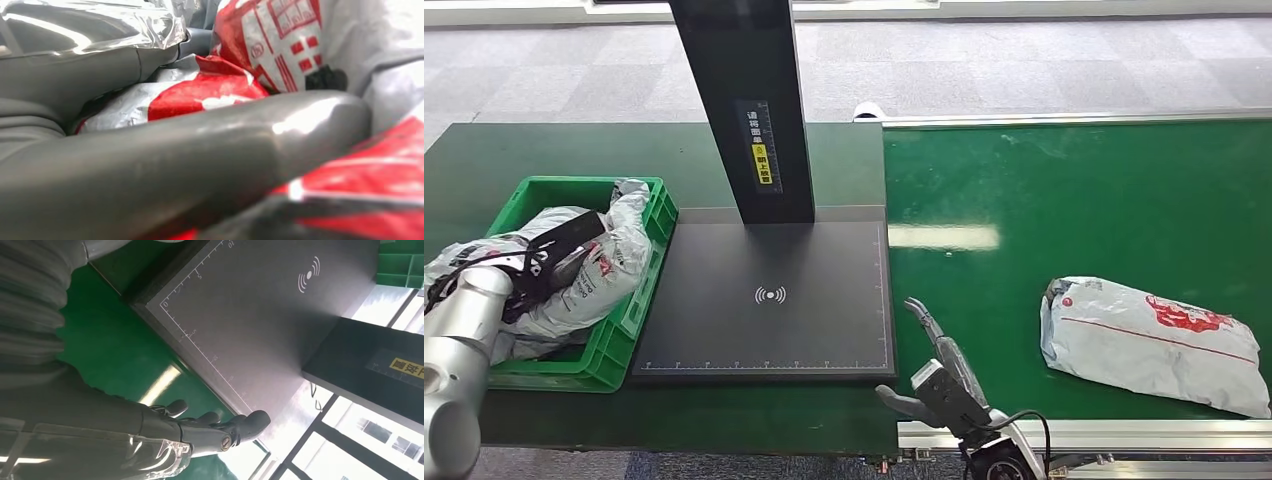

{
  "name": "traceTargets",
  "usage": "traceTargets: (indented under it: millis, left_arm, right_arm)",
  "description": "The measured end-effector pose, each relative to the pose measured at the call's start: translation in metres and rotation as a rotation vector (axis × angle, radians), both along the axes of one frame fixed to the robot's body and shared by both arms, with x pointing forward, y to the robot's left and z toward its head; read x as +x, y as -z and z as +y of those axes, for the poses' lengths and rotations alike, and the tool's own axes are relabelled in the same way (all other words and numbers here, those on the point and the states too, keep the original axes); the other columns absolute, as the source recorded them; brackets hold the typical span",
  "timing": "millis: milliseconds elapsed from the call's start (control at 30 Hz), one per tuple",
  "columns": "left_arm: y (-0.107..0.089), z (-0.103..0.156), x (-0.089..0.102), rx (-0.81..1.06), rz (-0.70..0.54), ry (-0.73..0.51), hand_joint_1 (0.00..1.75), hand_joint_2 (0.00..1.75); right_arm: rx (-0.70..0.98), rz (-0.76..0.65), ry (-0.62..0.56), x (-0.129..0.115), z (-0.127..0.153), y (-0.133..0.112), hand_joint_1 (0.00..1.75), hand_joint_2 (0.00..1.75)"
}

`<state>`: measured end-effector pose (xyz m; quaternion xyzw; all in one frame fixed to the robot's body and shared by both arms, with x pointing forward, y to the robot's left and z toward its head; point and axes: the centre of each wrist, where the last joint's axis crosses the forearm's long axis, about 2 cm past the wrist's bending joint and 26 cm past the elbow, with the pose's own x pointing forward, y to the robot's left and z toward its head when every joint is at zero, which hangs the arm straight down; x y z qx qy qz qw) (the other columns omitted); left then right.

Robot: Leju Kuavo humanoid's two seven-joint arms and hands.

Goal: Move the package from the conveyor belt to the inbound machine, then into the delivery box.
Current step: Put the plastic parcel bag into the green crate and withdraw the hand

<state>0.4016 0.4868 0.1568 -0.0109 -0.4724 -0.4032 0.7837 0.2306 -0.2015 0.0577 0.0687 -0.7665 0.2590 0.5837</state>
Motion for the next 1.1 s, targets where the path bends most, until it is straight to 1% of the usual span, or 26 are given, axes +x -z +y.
traceTargets:
  millis: [267,333,400,467,533,733,933,967,1000,1033,1067,1100]
  left_arm:
    - [0.005,0.0,-0.005,-0.109,-0.034,0.048,0.0,0.0]
    - [0.006,0.0,-0.005,-0.107,-0.036,0.044,0.0,0.0]
    - [0.005,-0.002,-0.003,-0.031,-0.04,0.011,0.0,0.0]
    - [0.004,-0.009,0.002,0.096,-0.05,-0.04,0.0,0.0]
    - [0.003,-0.017,0.007,0.174,-0.057,-0.066,0.0,0.0]
    - [0.002,-0.027,0.012,0.211,-0.058,-0.052,0.0,0.0]
    - [0.001,-0.027,0.013,0.303,-0.071,-0.098,0.0,0.0]
    - [0.001,-0.029,0.015,0.371,-0.088,-0.137,0.0,0.0]
    - [-0.003,-0.034,0.019,0.562,-0.155,-0.235,0.0,0.0]
    - [-0.008,-0.04,0.024,0.77,-0.25,-0.339,0.0,0.0]
    - [-0.015,-0.048,0.029,0.96,-0.378,-0.447,0.0,0.0]
    - [-0.021,-0.054,0.032,1.097,-0.507,-0.517,0.0,0.0]
  right_arm:
    - [-0.001,-0.011,-0.002,0.002,-0.002,-0.001,0.0,1.75]
    - [-0.002,-0.013,-0.003,0.003,-0.002,-0.001,0.0,1.75]
    - [-0.003,-0.013,-0.003,0.003,-0.003,-0.001,0.0,1.75]
    - [-0.003,-0.011,-0.003,0.002,-0.003,-0.001,0.0,1.75]
    - [-0.003,-0.01,-0.002,0.001,-0.003,-0.001,0.0,1.75]
    - [-0.004,-0.008,0.001,-0.001,-0.005,0.0,0.0,1.75]
    - [-0.006,-0.007,0.004,-0.001,-0.006,0.001,0.0,1.75]
    - [-0.008,-0.008,0.006,-0.002,-0.006,0.001,0.0,1.75]
    - [-0.012,-0.008,0.01,-0.004,-0.005,0.0,0.0,1.75]
    - [-0.016,-0.009,0.014,-0.006,-0.005,-0.001,0.0,1.75]
    - [-0.019,-0.01,0.018,-0.009,-0.005,-0.002,0.0,1.75]
    - [-0.02,-0.011,0.021,-0.011,-0.004,-0.003,0.0,1.75]
